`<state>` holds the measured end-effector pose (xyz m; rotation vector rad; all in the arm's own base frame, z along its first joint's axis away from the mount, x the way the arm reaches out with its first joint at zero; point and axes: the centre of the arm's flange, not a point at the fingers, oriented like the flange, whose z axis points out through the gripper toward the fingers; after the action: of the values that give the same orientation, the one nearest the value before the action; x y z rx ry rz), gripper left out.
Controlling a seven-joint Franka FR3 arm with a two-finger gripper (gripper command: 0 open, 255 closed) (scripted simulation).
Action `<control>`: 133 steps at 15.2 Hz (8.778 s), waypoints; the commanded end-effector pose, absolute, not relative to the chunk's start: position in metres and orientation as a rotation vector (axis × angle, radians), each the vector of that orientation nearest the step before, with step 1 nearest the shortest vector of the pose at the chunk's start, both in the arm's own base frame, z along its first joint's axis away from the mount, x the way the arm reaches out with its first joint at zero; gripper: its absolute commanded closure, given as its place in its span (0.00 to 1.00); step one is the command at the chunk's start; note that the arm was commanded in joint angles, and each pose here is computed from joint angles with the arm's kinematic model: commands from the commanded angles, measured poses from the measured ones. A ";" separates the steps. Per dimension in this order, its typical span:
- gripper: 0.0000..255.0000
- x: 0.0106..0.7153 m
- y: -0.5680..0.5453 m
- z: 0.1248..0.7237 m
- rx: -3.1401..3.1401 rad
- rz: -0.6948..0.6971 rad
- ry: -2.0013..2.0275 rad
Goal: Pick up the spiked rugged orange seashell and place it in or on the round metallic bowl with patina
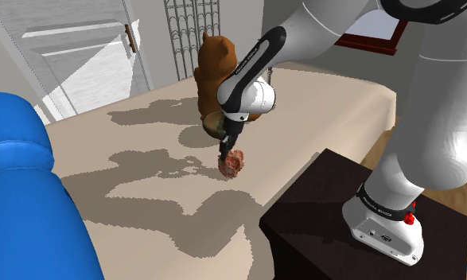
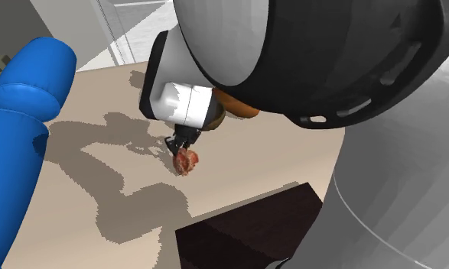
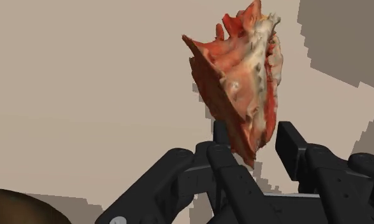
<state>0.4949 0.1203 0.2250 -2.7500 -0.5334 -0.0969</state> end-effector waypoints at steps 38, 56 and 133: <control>0.00 0.409 0.142 0.216 -2.875 0.023 0.187; 1.00 0.409 0.142 0.253 -2.875 0.023 0.187; 1.00 0.354 0.116 0.229 -2.644 0.186 0.579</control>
<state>0.3538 0.1161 0.2227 -2.6436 0.5792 0.1858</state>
